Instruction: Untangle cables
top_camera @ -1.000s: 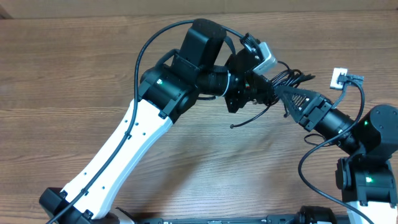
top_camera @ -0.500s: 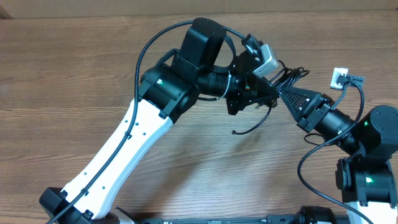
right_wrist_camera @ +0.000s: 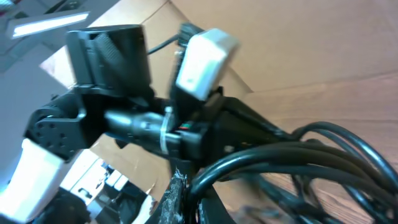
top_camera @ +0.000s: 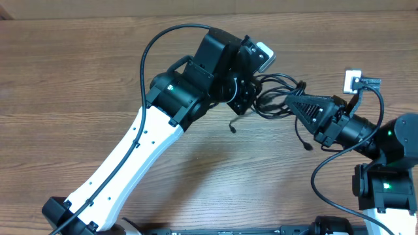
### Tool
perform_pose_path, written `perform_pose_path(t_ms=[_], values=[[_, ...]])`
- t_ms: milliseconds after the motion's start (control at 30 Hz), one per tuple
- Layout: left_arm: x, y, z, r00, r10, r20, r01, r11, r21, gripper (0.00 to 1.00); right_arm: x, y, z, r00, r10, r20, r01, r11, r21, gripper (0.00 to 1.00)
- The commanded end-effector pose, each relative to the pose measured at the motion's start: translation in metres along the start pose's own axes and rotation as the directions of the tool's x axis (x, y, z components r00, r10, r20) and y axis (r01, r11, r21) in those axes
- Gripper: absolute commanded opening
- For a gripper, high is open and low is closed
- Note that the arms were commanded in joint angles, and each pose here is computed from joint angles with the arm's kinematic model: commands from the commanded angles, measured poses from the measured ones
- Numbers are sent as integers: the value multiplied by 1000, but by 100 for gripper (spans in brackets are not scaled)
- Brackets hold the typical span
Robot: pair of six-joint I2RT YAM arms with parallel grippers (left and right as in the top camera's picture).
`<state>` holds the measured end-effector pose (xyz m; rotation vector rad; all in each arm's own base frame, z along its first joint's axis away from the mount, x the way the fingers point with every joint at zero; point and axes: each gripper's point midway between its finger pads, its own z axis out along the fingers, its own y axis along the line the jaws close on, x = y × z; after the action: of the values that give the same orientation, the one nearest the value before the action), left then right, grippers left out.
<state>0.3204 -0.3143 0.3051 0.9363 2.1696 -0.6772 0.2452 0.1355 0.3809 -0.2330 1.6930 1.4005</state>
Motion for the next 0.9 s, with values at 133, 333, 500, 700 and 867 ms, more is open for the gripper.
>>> perform_pose_path(t_ms=[133, 333, 500, 700, 867], values=[[25, 62, -15, 991, -110, -75, 87, 962, -259, 4, -18, 30, -6, 998, -34, 47, 37, 997, -69, 4], [34, 88, -26, 981, -177, -80, 149, 950, -274, 4, -32, 13, -28, 996, -5, 86, 5, 1000, 1, 4], [22, 42, -19, 998, 6, -62, -5, 1000, 17, 4, -39, -19, -50, 989, 52, 137, -67, 992, 108, 37], [2, 14, -22, 999, 30, 29, -35, 983, 181, 4, -34, -41, -52, 985, 139, 106, -151, 982, 115, 75], [-20, -17, -33, 989, 51, 141, -98, 929, 357, 4, -29, -66, -50, 961, 262, 91, -272, 954, 124, 78]])
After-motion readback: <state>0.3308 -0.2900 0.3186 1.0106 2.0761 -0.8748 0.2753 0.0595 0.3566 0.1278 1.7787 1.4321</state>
